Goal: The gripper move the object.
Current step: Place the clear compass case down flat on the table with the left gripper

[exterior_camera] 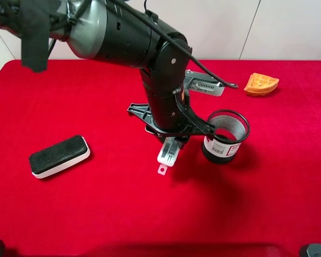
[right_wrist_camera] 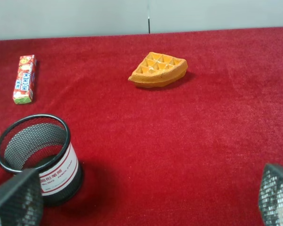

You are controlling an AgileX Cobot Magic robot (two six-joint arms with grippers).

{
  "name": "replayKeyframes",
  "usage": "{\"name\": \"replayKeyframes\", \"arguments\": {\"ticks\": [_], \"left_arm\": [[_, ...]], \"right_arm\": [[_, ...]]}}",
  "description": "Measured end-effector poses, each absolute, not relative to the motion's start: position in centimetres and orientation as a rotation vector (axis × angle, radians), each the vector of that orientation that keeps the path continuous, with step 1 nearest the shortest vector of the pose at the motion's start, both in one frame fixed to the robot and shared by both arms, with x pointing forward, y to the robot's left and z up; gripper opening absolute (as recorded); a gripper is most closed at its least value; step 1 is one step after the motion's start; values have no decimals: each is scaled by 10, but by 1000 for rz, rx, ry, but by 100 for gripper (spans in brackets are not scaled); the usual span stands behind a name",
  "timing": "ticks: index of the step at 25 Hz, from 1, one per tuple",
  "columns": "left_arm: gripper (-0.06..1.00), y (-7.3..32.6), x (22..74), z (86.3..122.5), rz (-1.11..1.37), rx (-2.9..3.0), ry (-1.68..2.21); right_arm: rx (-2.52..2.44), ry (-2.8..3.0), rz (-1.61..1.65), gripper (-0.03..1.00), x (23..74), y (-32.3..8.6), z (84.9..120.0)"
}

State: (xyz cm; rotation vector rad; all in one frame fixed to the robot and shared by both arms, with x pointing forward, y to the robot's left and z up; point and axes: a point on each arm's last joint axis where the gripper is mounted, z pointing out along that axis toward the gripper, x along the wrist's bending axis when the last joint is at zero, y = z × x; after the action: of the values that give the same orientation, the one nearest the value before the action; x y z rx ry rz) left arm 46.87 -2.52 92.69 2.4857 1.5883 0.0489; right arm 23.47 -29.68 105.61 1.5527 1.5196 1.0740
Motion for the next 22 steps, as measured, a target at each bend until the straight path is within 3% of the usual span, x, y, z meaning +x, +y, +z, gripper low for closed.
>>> {"name": "replayKeyframes", "arguments": {"ticks": [22], "left_arm": [[40, -29, 472, 915, 58, 2412, 1534]], "right_arm": [[1553, 1520, 1074, 69, 235, -297, 1056]]}}
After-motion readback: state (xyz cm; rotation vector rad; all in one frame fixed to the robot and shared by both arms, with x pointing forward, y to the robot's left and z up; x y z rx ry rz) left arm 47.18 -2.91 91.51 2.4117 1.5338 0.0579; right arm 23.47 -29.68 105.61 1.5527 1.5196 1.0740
